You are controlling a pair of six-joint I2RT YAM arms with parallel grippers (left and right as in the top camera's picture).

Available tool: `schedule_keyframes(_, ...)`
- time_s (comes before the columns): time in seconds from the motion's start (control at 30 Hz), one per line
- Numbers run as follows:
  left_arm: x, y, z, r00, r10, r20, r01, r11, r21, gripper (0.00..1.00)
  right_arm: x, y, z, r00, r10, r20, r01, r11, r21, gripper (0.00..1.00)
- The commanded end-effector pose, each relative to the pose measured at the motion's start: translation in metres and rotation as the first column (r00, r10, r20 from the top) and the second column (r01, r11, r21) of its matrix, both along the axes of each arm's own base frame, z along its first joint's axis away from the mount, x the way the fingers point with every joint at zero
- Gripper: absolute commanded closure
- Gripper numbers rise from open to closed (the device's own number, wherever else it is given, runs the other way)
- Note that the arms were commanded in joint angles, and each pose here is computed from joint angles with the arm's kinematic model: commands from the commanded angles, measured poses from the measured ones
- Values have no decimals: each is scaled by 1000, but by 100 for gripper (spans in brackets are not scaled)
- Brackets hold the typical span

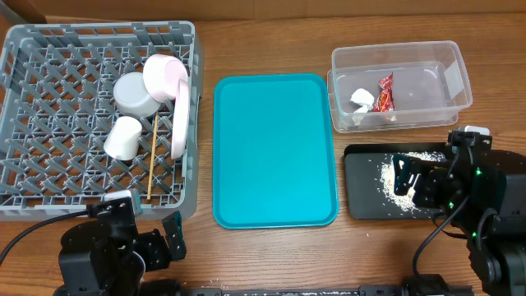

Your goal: Sort waste into correct bins and load items into the dishwasher

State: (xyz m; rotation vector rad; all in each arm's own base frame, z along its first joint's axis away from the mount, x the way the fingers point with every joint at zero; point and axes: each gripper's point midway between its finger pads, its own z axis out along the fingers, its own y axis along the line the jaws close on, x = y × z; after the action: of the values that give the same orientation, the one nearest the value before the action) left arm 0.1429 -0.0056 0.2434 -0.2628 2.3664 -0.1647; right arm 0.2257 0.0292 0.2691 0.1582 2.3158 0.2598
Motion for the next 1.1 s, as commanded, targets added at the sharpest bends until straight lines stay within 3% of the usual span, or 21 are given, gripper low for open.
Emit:
schedule_keyframes(0.0, -1, -1, 0, 1000, 7, 4, -7, 1000, -17, 0, 0, 0, 0, 1000, -2, 2, 2, 1000, -4, 0)
schedule_keyframes(0.83, -1, -1, 0, 1000, 7, 4, -7, 1000, -17, 0, 0, 0, 0, 1000, -2, 2, 2, 1000, -4, 0)
schedule_keyframes(1.07, -1, -1, 0, 1000, 7, 4, -7, 1000, -17, 0, -7, -11, 12, 993, -33, 117, 39, 998, -47, 0)
